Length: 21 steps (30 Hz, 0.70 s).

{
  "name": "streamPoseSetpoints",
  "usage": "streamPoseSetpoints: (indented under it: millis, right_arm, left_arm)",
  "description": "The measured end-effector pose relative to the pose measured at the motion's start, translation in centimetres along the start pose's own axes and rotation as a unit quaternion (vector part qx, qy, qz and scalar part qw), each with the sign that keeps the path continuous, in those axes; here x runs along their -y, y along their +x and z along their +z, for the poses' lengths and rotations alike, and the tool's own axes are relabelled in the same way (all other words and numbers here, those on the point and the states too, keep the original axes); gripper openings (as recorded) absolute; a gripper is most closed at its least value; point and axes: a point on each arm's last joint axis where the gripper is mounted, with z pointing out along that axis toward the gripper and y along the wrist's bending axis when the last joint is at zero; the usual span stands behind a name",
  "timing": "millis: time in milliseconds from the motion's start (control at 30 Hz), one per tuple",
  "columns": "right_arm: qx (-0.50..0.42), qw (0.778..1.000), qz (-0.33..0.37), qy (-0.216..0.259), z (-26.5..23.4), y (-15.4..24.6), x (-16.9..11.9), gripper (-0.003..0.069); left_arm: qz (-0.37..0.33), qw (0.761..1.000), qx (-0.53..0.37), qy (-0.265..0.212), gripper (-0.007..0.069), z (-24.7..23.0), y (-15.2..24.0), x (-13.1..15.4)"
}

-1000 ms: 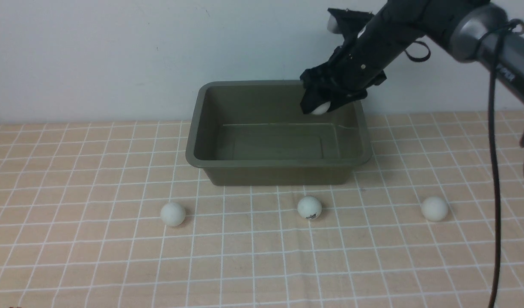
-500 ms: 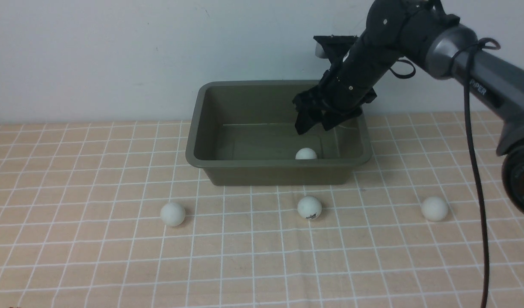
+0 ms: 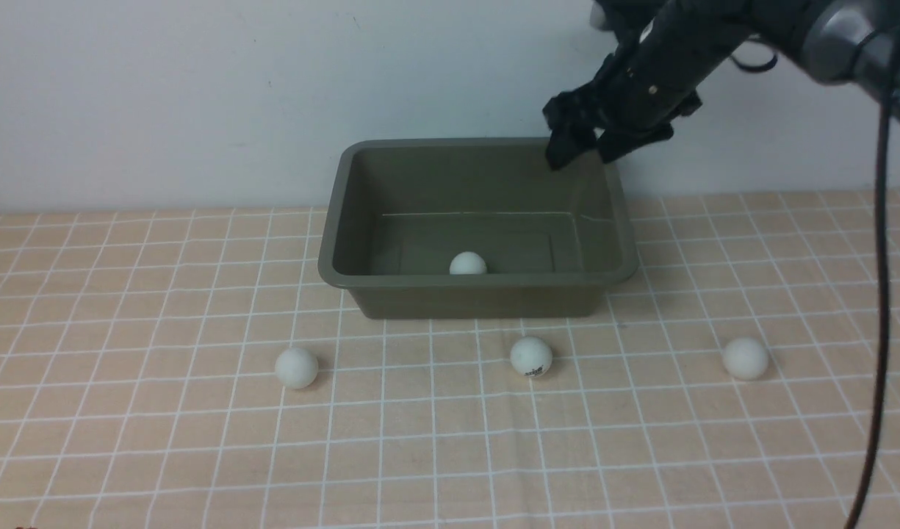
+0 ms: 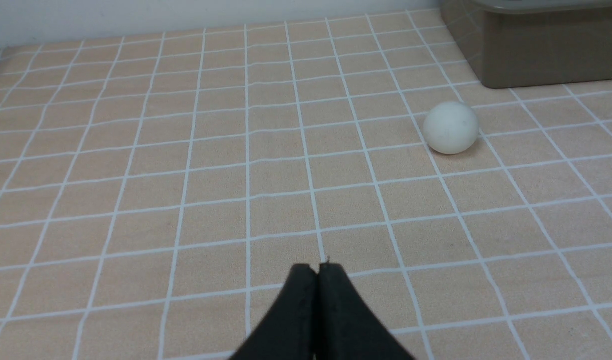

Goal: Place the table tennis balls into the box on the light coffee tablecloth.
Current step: 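Reach for and grasp a ping pong ball on the table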

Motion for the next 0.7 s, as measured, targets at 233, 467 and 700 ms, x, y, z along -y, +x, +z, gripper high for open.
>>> streamPoseSetpoints:
  millis: [233,467,700]
  right_arm:
    - [0.027,0.997,0.019,0.074,-7.9,1.7,2.9,0.0472]
    - [-0.057,0.992,0.036,0.103,-7.5,7.2,4.4,0.0472]
    - [-0.168,0.979,0.052,0.100,-2.7,12.7,5.4,0.0472]
  left_arm:
    - [0.000,1.000,0.000,0.000,-0.0069,0.0,0.0,0.0]
    - [0.000,1.000,0.000,0.000,-0.0069,0.0,0.0,0.0]
    - [0.000,1.000,0.000,0.000,-0.0069,0.0,0.0,0.0]
